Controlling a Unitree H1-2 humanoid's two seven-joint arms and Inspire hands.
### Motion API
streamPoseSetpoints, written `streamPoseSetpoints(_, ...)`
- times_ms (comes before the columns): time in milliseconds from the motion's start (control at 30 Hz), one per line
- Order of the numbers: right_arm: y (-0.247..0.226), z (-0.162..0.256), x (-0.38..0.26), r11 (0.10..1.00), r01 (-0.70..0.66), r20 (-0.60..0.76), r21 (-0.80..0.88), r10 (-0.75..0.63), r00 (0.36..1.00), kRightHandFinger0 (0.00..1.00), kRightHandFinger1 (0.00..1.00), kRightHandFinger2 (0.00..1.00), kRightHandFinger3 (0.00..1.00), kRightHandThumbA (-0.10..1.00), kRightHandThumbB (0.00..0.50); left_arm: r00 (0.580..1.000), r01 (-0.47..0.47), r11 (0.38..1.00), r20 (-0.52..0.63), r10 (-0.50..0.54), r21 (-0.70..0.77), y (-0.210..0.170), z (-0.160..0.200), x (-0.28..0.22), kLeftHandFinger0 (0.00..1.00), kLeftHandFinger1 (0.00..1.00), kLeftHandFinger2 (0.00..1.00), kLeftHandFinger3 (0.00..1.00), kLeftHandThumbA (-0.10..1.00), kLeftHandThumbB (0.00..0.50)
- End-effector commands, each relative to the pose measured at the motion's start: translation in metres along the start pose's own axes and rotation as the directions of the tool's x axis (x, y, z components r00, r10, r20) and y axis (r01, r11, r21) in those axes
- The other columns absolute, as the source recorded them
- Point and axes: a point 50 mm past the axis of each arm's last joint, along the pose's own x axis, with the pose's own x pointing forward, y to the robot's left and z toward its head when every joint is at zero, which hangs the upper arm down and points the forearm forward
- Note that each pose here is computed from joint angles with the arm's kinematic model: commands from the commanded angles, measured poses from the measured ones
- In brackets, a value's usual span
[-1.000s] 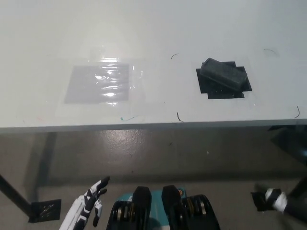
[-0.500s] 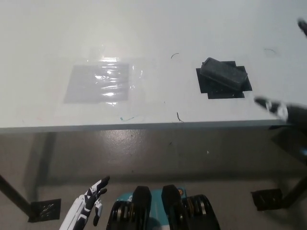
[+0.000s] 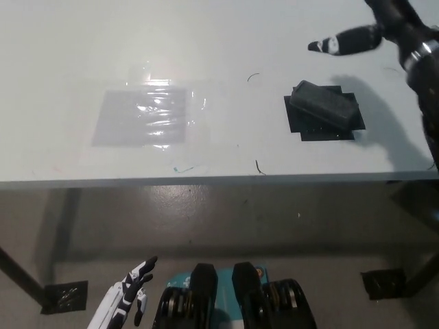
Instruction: A whiteboard eraser is kept on the black marked spot on the table infront of the robot and the robot uses its right hand to swipe it back and forth on the table twice to clean it
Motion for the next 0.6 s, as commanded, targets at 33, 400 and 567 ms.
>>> streamPoseSetpoints(33,-0.049,0.037,0.091,0.971,-0.128,-0.376,-0.202,0.044,0.926,1.0,1.0,1.0,1.0,1.0,0.39,0.995,-0.009,0.999,0.099,0.004,0.051,0.008,0.014,0.011,1.0,1.0,1.0,1.0,1.0,0.5)
streamPoseSetpoints(400,0.007,-0.025,0.086,0.979,-0.196,-0.537,-0.055,0.136,0.832,1.0,1.0,1.0,1.0,1.0,0.349,0.995,0.005,0.997,0.103,-0.012,0.074,0.006,0.016,0.006,1.0,1.0,1.0,1.0,1.0,0.5)
streamPoseSetpoints(567,0.031,-0.047,0.076,0.969,-0.249,-0.565,-0.005,0.202,0.8,1.0,1.0,1.0,1.0,1.0,0.312,0.995,0.008,0.998,0.102,-0.015,0.069,0.006,0.016,0.005,1.0,1.0,1.0,1.0,1.0,0.5)
